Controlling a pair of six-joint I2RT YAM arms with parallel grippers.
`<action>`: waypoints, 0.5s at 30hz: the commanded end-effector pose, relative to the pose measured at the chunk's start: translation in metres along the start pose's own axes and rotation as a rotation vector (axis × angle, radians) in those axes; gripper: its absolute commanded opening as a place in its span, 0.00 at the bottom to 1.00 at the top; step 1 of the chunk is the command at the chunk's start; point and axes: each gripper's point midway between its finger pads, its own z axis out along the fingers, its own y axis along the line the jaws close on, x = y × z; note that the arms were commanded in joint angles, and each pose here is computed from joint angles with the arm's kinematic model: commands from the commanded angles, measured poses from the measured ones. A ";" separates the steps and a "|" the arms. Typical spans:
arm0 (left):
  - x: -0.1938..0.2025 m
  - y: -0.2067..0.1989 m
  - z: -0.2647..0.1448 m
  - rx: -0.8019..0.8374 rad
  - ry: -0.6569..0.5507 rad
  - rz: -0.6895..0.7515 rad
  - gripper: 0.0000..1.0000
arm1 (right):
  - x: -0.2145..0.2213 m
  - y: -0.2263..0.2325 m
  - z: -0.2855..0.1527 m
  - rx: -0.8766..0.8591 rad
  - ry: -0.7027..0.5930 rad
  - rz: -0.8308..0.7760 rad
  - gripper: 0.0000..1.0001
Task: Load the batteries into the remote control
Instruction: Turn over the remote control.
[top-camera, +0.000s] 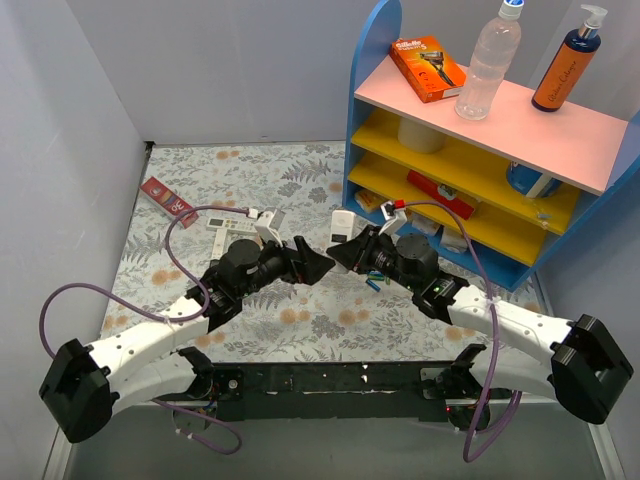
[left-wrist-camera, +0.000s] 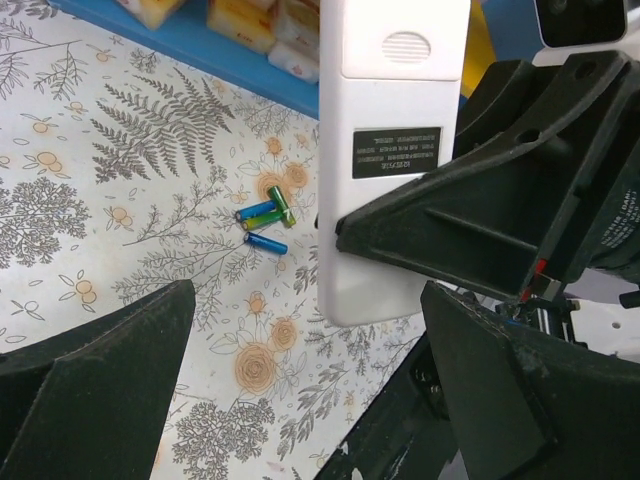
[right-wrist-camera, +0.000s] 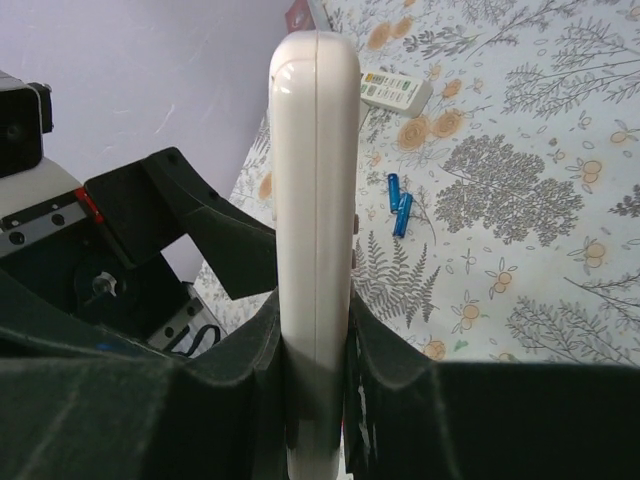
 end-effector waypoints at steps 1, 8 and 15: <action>-0.009 -0.016 0.007 0.001 -0.044 0.044 0.98 | -0.017 0.025 0.006 -0.073 -0.100 0.066 0.03; 0.005 -0.020 0.014 -0.031 -0.030 0.093 0.98 | -0.009 0.032 0.007 -0.087 -0.096 0.090 0.03; 0.011 -0.025 0.018 -0.046 -0.026 0.131 0.98 | -0.001 0.030 0.006 -0.080 -0.091 0.112 0.03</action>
